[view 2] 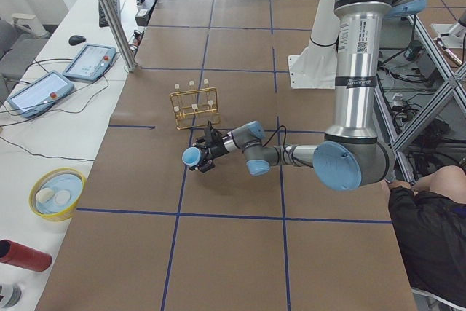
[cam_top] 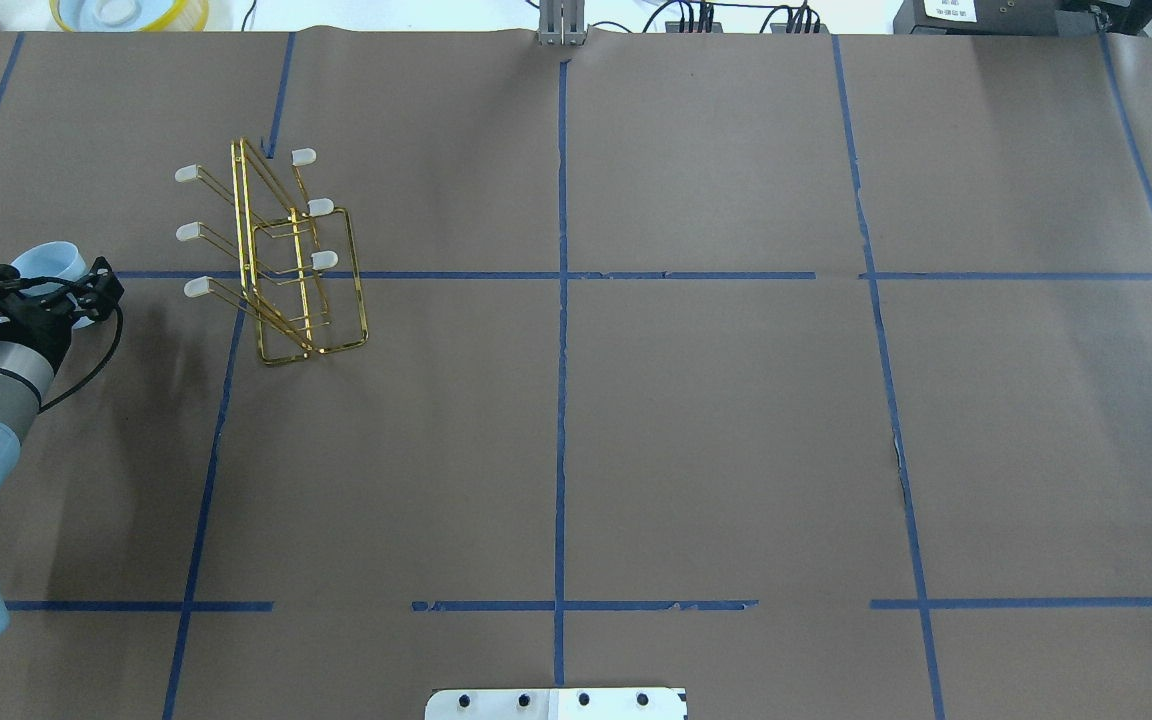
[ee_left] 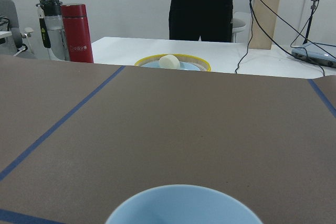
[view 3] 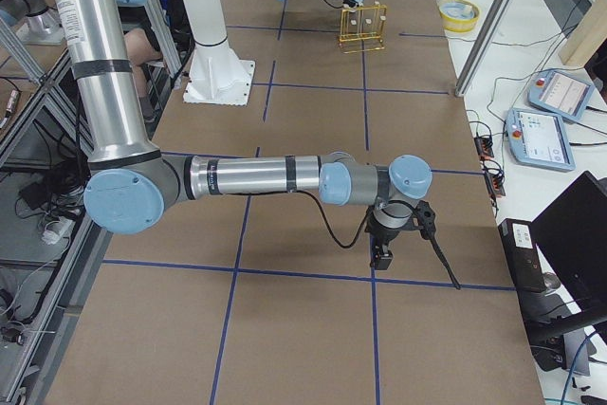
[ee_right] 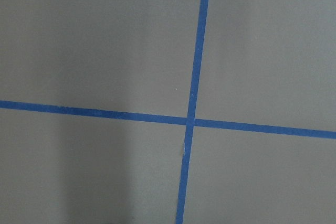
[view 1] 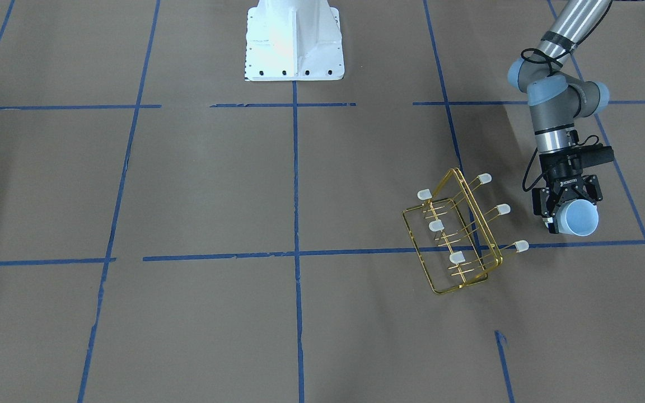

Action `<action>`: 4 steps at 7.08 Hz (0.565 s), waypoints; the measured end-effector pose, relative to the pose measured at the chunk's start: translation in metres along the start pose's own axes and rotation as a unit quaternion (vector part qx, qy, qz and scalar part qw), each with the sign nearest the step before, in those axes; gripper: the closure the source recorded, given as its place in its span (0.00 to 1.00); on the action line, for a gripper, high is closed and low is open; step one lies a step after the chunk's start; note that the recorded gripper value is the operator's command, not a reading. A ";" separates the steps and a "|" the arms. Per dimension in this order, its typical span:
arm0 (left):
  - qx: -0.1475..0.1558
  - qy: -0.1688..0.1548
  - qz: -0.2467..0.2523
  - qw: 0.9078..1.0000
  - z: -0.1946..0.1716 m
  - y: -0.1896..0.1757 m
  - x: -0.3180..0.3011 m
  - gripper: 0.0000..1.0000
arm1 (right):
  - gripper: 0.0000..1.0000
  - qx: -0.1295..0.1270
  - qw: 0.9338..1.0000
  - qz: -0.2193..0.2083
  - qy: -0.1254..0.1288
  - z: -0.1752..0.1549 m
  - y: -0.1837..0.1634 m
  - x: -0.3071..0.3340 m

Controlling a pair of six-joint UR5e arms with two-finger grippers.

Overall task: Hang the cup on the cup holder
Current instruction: 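Lift the light blue cup with the left gripper and hold it up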

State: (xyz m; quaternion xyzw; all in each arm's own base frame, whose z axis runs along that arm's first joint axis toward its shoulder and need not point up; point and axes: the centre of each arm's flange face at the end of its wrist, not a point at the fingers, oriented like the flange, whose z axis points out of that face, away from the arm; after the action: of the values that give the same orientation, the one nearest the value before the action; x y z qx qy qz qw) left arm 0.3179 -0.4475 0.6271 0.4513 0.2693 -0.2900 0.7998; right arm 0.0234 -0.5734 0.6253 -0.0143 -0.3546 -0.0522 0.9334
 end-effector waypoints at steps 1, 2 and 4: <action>-0.005 -0.001 0.001 1.000 0.002 0.003 -0.001 0.00 | 0.00 0.000 1.000 0.000 0.000 0.000 0.000 0.000; -0.011 0.000 0.002 1.000 0.002 0.006 -0.001 0.00 | 0.00 0.000 1.000 0.000 0.000 0.000 0.000 0.000; -0.016 0.001 0.002 1.000 0.002 0.008 0.000 0.08 | 0.00 0.000 1.000 0.000 0.000 0.000 0.000 0.000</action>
State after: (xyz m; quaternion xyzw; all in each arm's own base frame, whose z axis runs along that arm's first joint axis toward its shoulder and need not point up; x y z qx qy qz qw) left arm 0.3240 -0.4456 0.6328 0.4393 0.2738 -0.2832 0.8073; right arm 0.0234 -0.5734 0.6253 -0.0142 -0.3546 -0.0523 0.9335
